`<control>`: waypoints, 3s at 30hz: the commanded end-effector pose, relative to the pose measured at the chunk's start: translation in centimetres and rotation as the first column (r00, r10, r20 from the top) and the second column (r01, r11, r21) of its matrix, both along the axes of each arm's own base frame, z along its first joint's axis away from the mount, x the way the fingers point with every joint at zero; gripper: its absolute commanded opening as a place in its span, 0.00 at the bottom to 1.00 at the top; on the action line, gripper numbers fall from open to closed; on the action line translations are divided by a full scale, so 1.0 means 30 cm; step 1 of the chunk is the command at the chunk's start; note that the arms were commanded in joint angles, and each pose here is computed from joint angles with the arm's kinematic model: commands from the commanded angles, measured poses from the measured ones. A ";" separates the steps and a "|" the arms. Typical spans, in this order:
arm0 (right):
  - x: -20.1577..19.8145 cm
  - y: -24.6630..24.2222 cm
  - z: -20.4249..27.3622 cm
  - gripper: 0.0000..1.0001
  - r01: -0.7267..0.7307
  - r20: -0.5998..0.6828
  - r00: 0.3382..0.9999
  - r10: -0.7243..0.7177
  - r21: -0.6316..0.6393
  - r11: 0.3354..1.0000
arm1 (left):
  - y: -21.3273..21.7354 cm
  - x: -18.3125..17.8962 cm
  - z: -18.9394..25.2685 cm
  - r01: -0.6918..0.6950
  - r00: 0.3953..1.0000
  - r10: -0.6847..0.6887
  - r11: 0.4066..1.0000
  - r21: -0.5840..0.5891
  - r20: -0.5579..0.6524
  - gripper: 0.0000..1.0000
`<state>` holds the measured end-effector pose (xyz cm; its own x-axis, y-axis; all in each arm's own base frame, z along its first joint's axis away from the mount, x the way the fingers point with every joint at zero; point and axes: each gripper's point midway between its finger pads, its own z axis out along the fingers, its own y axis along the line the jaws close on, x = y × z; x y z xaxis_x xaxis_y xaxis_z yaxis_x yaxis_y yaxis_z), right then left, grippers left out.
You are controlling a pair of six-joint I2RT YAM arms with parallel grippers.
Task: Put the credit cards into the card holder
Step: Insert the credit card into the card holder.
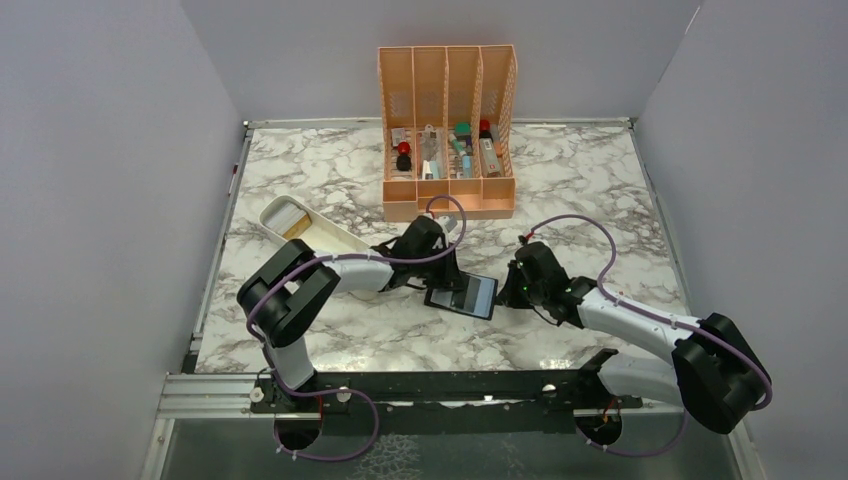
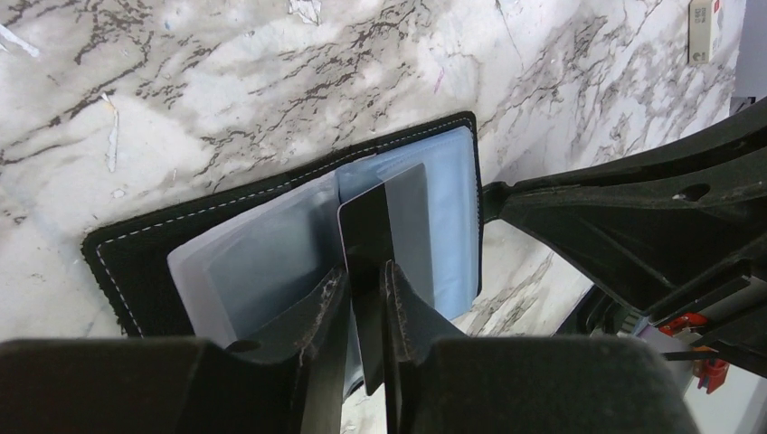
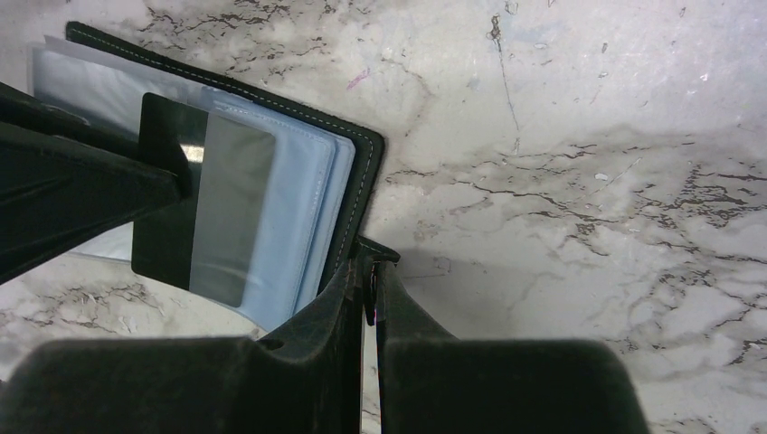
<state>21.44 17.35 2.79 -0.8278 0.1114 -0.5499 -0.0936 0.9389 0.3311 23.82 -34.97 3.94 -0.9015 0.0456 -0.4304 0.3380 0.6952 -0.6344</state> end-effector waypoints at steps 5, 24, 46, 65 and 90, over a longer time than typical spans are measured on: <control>0.022 0.034 0.042 0.01 -0.010 0.021 1.000 0.010 0.039 0.999 | -0.023 -0.038 0.015 0.014 1.000 -0.014 0.999 -0.040 0.000 0.28; 0.077 -0.010 0.082 0.01 0.049 0.071 0.996 -0.046 -0.044 0.998 | -0.040 -0.051 0.082 -0.001 0.998 0.004 0.999 -0.051 0.059 0.36; 0.085 0.013 0.096 0.01 0.026 0.076 0.997 -0.024 -0.023 0.999 | -0.081 -0.071 0.071 0.012 0.999 -0.009 0.997 -0.073 0.039 0.42; 0.065 0.012 0.088 0.01 0.025 0.069 0.997 -0.025 -0.003 1.000 | -0.025 -0.052 0.045 -0.016 0.998 0.012 0.999 0.052 0.069 0.45; 0.086 0.001 0.097 0.01 0.038 0.090 0.995 -0.035 -0.030 0.999 | -0.179 -0.134 0.071 0.063 0.998 -0.067 0.985 -0.161 -0.015 0.45</control>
